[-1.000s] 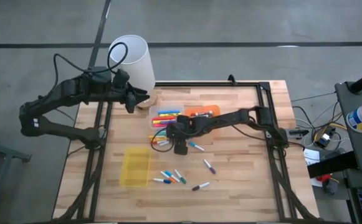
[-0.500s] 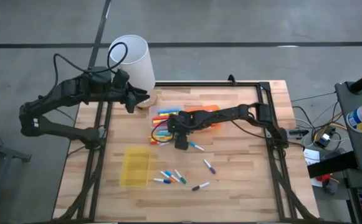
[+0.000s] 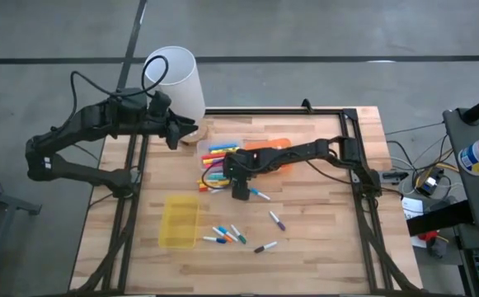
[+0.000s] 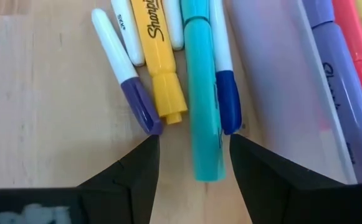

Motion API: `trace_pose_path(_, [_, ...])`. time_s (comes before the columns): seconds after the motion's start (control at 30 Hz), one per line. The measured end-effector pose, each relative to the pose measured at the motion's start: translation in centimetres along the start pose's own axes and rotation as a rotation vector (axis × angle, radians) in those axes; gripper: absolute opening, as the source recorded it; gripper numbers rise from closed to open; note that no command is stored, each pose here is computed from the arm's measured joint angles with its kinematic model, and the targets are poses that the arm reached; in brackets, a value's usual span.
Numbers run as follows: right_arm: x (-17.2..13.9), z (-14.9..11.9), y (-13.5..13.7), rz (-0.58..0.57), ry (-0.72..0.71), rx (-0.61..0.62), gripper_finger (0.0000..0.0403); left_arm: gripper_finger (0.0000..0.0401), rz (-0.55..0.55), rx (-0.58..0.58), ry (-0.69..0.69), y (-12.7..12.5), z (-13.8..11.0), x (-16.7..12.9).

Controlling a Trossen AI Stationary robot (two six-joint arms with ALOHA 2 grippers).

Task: Pick & Place Markers
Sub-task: Put the light blue highlighter into the transparent bin

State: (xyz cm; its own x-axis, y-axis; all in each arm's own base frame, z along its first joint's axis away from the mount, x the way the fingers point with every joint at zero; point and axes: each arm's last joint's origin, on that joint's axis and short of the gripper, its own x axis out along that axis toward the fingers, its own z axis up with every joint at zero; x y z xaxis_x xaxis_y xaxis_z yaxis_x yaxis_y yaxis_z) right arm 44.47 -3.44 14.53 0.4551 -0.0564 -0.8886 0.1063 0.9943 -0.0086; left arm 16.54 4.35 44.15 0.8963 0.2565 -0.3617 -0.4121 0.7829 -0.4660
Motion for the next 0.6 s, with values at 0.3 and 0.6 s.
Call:
trace_pose_path(0.3, [-0.1,-0.1,0.6,0.127,0.006,0.054,0.0187,0.0156,-0.005,-0.013,-0.008,0.0,0.1,0.0])
trace_pose_path(0.6, [-0.5,0.5,1.6,0.096,0.01,0.065,0.0187,0.0156,-0.007,-0.021,-0.011,-0.1,0.1,0.0])
